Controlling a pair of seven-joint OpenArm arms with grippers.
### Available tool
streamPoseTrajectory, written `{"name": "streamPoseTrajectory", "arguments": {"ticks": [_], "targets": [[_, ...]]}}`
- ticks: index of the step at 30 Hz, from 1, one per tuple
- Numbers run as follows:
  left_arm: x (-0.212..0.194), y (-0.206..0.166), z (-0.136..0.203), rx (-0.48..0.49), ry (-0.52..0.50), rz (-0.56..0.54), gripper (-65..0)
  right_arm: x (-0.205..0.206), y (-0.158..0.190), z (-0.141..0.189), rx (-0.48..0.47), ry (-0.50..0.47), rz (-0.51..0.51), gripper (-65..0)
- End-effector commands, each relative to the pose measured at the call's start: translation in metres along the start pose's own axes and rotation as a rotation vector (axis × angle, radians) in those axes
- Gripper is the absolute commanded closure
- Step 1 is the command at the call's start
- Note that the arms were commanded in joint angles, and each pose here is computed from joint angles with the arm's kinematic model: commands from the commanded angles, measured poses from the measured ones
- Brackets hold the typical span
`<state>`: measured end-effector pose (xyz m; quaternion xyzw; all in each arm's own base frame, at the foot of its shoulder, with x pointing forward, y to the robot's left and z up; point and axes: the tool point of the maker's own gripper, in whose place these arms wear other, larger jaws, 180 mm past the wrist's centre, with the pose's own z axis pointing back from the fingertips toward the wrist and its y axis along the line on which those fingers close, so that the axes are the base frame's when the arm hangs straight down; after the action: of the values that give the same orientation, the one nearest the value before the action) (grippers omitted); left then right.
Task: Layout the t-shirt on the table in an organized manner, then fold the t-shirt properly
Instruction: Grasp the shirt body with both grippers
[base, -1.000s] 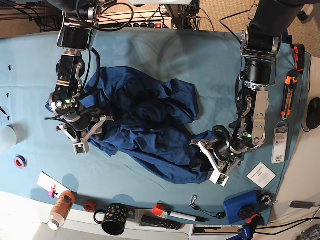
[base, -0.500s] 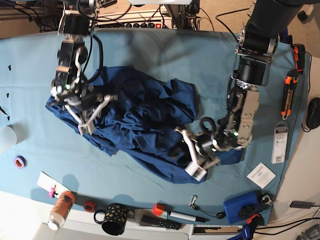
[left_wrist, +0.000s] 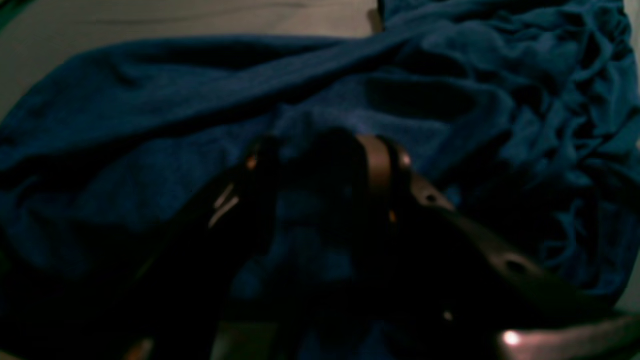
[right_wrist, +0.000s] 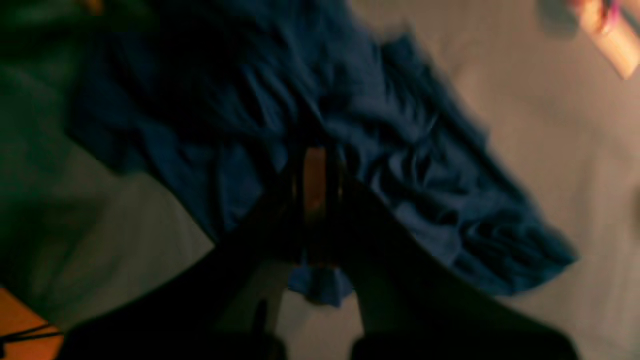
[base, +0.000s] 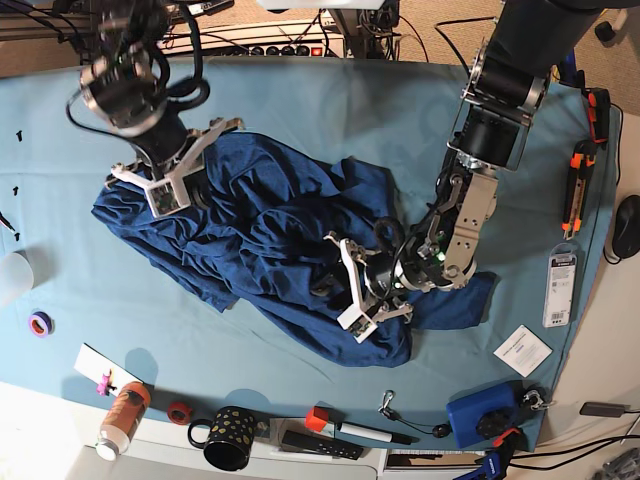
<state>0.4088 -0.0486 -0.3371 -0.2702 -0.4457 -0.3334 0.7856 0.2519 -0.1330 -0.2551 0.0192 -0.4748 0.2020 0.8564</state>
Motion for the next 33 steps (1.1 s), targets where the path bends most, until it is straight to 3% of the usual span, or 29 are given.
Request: {"name": "streamPoseTrajectory", "arguments": {"ticks": [1,4,6,8,11,16,21,28,32,33], "targets": [[0.024,0.001,0.002,-0.004,-0.065,-0.016,-24.5,0.003,-0.006,0.001,-0.027,-0.009,0.006,0.0],[0.019,0.000,0.002,-0.006,-0.059,-0.009,-24.5,0.009,-0.022,0.002,-0.113,-0.038,0.052,-1.8],[0.016,-0.002,0.001,-0.008,-0.056,-0.003,-24.5,0.015,-0.038,0.001,-0.196,-0.070,0.065,-17.6],[0.013,-0.003,0.001,-0.010,-0.054,0.002,-24.5,0.008,-0.055,-0.010,-0.257,-0.063,0.066,-27.0],[0.010,-0.005,0.001,-0.013,-0.048,0.006,-24.5,-0.012,-0.074,-0.036,-0.293,-0.004,0.021,-27.7],[0.007,-0.005,0.001,-0.013,-0.042,0.009,-24.5,-0.042,-0.096,-0.088,-0.275,0.105,-0.058,-27.7],[0.005,-0.006,0.001,-0.014,-0.040,0.013,-24.5,-0.045,-0.108,-0.124,-0.234,0.144,-0.109,-27.7],[0.004,-0.007,0.001,-0.014,-0.040,0.015,-24.5,-0.053,-0.074,-0.152,-0.010,0.157,-0.158,-27.7],[0.004,-0.007,0.001,-0.014,-0.040,0.015,-24.5,-0.076,-0.051,-0.161,0.063,0.238,-0.144,-27.2],[0.004,-0.007,0.001,-0.015,-0.041,0.015,-24.5,-0.081,-0.045,-0.163,0.078,0.255,-0.140,-23.7]]}}
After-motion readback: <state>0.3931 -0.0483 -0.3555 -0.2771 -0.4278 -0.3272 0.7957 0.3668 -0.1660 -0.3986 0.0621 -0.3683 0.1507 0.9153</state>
